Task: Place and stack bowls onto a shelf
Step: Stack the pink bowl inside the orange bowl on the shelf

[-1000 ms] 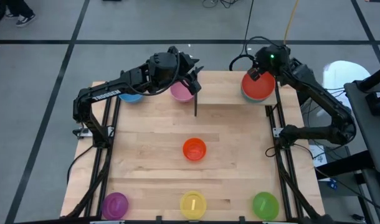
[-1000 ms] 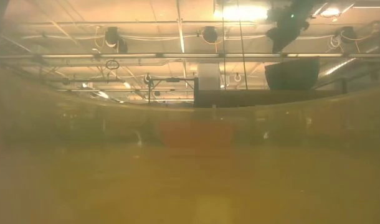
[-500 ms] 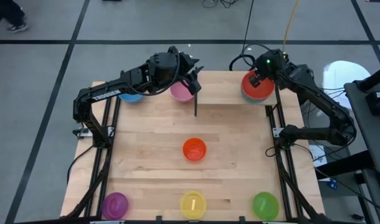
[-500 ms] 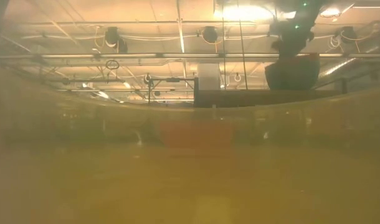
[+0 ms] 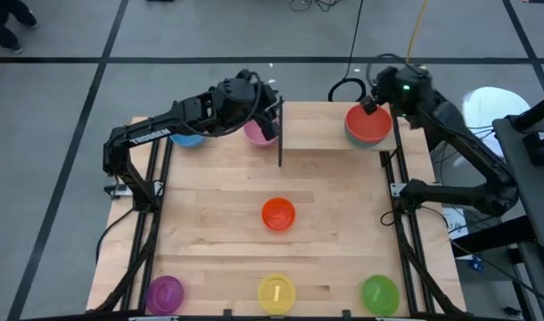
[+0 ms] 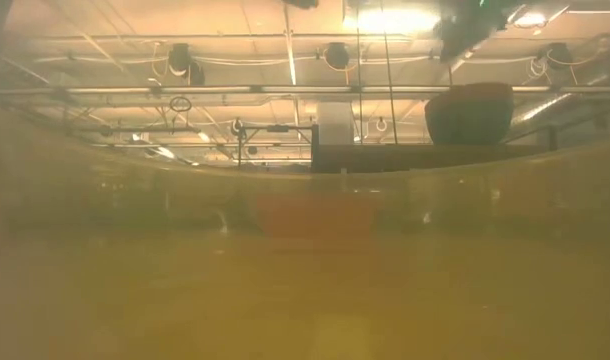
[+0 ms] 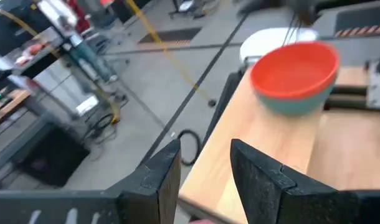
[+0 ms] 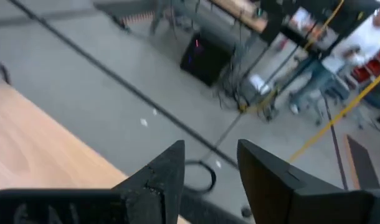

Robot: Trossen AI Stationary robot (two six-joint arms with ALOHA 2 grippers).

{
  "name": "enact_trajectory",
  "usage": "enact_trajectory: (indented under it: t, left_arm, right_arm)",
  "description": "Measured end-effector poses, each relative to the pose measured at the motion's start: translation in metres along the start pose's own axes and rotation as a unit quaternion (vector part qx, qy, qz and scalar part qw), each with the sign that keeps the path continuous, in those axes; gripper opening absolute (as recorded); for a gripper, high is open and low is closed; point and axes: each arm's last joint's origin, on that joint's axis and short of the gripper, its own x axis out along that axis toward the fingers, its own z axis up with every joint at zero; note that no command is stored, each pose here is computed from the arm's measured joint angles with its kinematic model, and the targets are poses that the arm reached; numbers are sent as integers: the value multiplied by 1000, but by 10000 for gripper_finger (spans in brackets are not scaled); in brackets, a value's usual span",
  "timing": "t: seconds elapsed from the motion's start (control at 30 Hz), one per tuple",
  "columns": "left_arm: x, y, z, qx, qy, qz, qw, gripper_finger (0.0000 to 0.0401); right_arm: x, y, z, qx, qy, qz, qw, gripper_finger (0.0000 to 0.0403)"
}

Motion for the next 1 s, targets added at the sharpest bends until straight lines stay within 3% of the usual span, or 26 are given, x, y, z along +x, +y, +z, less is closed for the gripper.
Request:
enact_trajectory:
  t: [0.3,0.47,0.63,0.77,0.83,1.0]
  left_arm:
    - [-14,15,-29,-1,140,-2,990,145]
    - [-5,30,-45,-69,201,-5,977,145]
    - [11,53,-63,-237,246,42,939,145]
    - [26,68,-78,-330,277,78,899,145]
    - [35,72,-90,-356,310,87,877,145]
    - [66,73,-111,-379,359,63,851,145]
  right_arm:
    - [-58,-12,1,16,-105,74,992,141]
    - [-74,-18,-2,28,-131,81,988,141]
    - [-81,-21,-4,32,-141,81,986,141]
    - [-82,-21,-4,33,-143,81,986,141]
    - [-82,-21,-4,33,-143,81,986,141]
    - [-82,-21,-4,33,-143,80,986,141]
